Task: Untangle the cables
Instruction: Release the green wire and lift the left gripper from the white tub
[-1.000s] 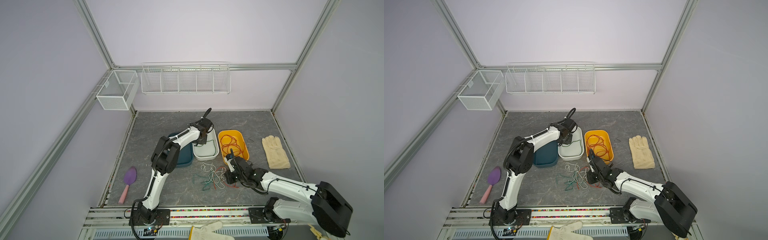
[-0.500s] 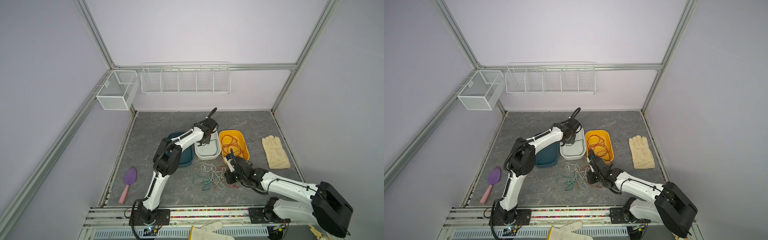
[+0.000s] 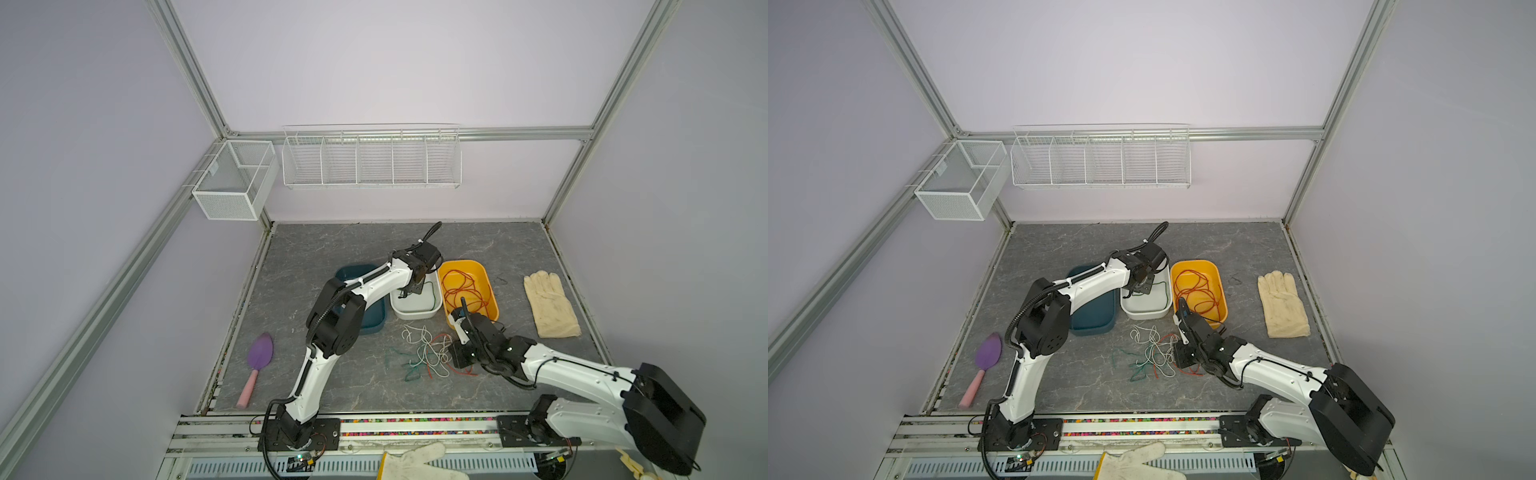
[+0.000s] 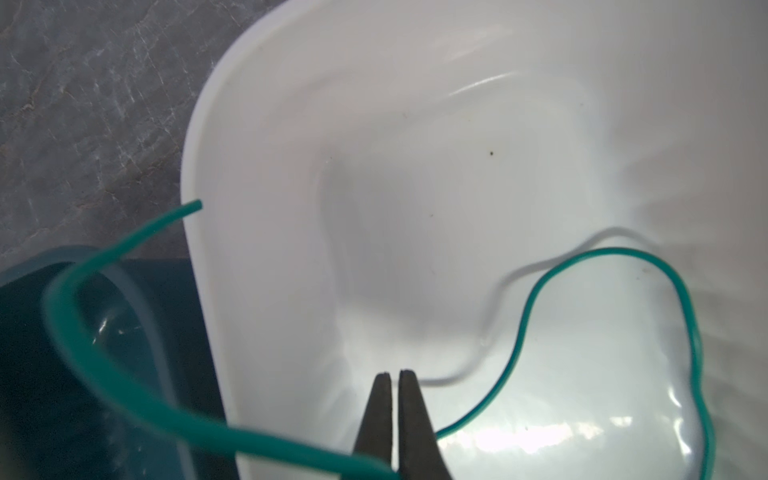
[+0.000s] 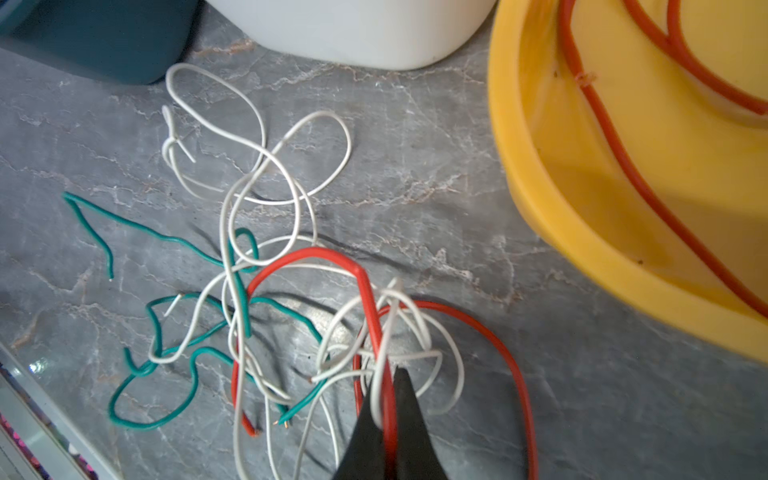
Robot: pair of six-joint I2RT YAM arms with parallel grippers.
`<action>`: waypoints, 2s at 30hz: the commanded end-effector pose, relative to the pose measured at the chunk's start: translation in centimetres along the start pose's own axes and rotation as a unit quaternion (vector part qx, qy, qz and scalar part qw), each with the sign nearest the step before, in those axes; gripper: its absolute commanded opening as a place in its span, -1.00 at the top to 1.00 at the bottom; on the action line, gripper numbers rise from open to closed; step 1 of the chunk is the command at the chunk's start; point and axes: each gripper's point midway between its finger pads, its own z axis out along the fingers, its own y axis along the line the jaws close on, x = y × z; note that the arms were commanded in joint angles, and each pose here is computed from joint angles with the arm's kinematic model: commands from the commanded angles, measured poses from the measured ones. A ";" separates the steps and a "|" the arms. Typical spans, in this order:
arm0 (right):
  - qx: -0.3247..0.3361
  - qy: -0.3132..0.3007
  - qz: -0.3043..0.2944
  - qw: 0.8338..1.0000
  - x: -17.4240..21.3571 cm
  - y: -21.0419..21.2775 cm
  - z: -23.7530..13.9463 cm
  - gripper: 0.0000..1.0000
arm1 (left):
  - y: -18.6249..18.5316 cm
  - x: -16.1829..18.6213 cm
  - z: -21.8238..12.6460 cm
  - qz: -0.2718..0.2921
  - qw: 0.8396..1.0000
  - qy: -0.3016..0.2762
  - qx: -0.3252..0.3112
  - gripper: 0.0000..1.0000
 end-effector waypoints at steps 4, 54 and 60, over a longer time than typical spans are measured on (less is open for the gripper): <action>-0.001 -0.009 -0.003 1.000 0.0 -0.1 -0.3 0.87 | -2.8 2.5 0.0 0.005 0.997 0.032 0.071 1.00; -0.001 -0.014 -0.003 1.000 -0.1 -0.1 -0.6 0.87 | 0.3 1.2 -9.7 -0.034 0.988 0.009 0.148 -0.06; -0.006 -0.019 -0.002 1.000 -0.2 0.0 -0.8 0.87 | -0.5 8.4 -11.3 -0.081 0.971 0.025 0.224 -0.07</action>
